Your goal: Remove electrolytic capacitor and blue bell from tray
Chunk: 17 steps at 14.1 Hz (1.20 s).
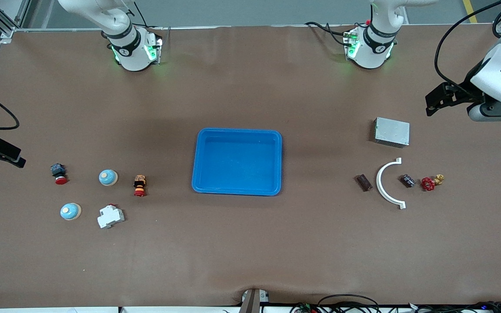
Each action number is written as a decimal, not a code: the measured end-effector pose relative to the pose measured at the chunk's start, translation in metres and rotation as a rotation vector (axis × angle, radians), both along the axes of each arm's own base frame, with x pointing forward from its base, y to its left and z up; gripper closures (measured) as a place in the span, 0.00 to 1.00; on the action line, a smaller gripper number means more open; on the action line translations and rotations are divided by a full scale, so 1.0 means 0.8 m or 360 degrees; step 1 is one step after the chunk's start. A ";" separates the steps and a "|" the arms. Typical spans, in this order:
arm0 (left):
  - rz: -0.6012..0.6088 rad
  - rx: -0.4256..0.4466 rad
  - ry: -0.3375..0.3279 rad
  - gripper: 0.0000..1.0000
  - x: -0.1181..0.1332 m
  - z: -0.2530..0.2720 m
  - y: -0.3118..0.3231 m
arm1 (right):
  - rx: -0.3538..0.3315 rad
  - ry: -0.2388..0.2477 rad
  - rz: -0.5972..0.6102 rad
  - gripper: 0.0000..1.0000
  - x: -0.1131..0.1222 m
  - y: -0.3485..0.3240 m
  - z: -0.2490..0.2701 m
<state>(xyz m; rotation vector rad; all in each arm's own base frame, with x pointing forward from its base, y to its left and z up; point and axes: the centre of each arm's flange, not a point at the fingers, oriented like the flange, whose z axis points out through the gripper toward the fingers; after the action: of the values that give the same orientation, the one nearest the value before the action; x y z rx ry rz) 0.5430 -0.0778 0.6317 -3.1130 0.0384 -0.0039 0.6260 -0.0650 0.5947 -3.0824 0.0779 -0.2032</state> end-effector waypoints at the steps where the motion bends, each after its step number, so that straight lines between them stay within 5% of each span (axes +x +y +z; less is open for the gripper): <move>1: -0.0002 0.0000 0.0000 0.00 0.000 0.000 -0.001 | 0.0007 0.0006 -0.0001 0.00 -0.003 -0.004 0.002; 17: 0.0020 0.0000 -0.0007 0.00 0.001 0.002 0.009 | 0.0045 0.0174 -0.0075 0.00 -0.059 -0.001 0.047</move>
<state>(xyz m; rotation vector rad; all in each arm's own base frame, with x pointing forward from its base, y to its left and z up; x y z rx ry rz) 0.5441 -0.0709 0.6334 -3.1128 0.0187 -0.0105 0.5789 -0.0655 0.6325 -3.0639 0.1564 -0.0351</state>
